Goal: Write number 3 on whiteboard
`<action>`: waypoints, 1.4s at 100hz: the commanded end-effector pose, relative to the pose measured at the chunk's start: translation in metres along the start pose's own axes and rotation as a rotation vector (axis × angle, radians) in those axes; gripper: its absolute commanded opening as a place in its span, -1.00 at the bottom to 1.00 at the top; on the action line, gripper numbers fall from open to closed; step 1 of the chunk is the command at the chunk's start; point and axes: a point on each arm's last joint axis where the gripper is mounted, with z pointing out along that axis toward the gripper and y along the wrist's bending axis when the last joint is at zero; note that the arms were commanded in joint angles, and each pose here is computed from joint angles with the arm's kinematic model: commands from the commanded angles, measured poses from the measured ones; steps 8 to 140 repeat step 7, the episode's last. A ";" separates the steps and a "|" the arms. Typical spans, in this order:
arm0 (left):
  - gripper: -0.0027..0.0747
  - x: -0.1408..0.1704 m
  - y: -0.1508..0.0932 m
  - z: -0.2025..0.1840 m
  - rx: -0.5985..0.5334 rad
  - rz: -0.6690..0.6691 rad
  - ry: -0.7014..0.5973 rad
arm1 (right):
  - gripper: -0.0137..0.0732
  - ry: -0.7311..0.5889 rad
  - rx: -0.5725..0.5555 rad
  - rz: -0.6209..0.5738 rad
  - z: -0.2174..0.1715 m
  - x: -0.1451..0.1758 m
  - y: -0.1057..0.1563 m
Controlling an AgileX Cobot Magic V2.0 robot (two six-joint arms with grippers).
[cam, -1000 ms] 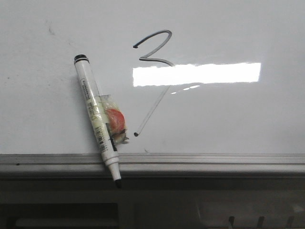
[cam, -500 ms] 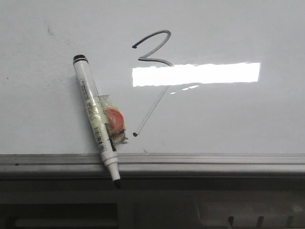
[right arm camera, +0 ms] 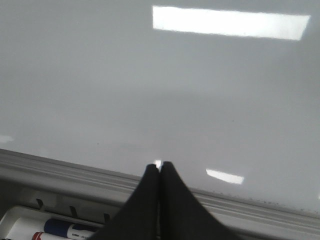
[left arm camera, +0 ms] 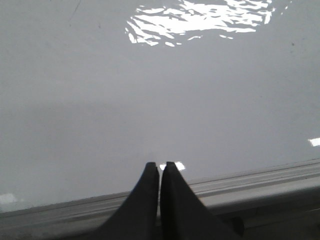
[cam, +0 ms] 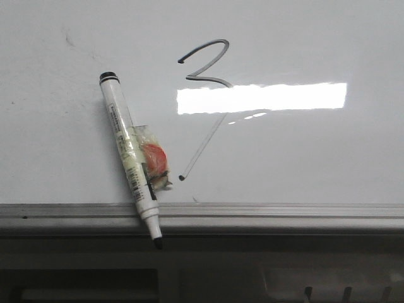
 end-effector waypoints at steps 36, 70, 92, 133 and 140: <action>-0.99 -0.003 0.001 0.000 -0.009 -0.021 -0.073 | -0.83 -0.003 0.010 -0.018 0.002 0.008 0.000; -0.99 -0.003 0.001 0.000 -0.009 -0.021 -0.073 | -0.83 -0.003 0.010 -0.018 0.002 0.008 0.000; -0.99 -0.003 0.001 0.000 -0.009 -0.021 -0.073 | -0.83 -0.003 0.010 -0.018 0.002 0.008 0.000; -0.99 -0.003 0.001 0.000 -0.009 -0.021 -0.073 | -0.83 -0.003 0.010 -0.018 0.002 0.008 0.000; -0.99 -0.003 0.001 0.000 -0.009 -0.021 -0.073 | -0.83 -0.003 0.010 -0.018 0.002 0.008 0.000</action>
